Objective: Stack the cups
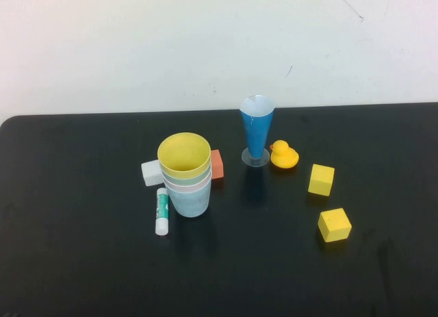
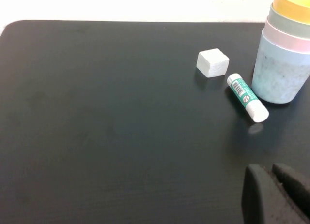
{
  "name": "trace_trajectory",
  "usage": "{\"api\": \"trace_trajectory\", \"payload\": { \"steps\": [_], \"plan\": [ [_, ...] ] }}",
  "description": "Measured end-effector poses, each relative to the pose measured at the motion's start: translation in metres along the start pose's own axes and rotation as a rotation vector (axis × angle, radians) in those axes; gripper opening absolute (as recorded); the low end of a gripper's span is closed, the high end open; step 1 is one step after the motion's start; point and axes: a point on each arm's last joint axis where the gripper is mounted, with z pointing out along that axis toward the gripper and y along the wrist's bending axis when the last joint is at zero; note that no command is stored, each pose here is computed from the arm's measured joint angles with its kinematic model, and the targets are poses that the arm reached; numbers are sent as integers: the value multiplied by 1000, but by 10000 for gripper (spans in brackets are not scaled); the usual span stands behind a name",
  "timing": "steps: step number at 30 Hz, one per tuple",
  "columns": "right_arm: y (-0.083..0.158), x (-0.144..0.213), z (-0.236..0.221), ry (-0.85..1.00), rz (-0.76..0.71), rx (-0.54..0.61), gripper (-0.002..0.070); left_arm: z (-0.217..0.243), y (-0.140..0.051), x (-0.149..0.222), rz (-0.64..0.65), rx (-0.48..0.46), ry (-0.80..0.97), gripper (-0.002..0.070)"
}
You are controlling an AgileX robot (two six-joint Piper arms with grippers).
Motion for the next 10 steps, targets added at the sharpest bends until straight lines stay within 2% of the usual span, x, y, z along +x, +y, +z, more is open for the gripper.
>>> {"api": "trace_trajectory", "payload": {
  "steps": [5, 10],
  "plan": [
    [-2, 0, 0, -2, -101, 19, -1, 0, 0, 0, 0, 0, 0, 0],
    [-2, 0, 0, -2, -126, 24, -1, 0, 0, 0, 0, 0, 0, 0]
  ]
}}
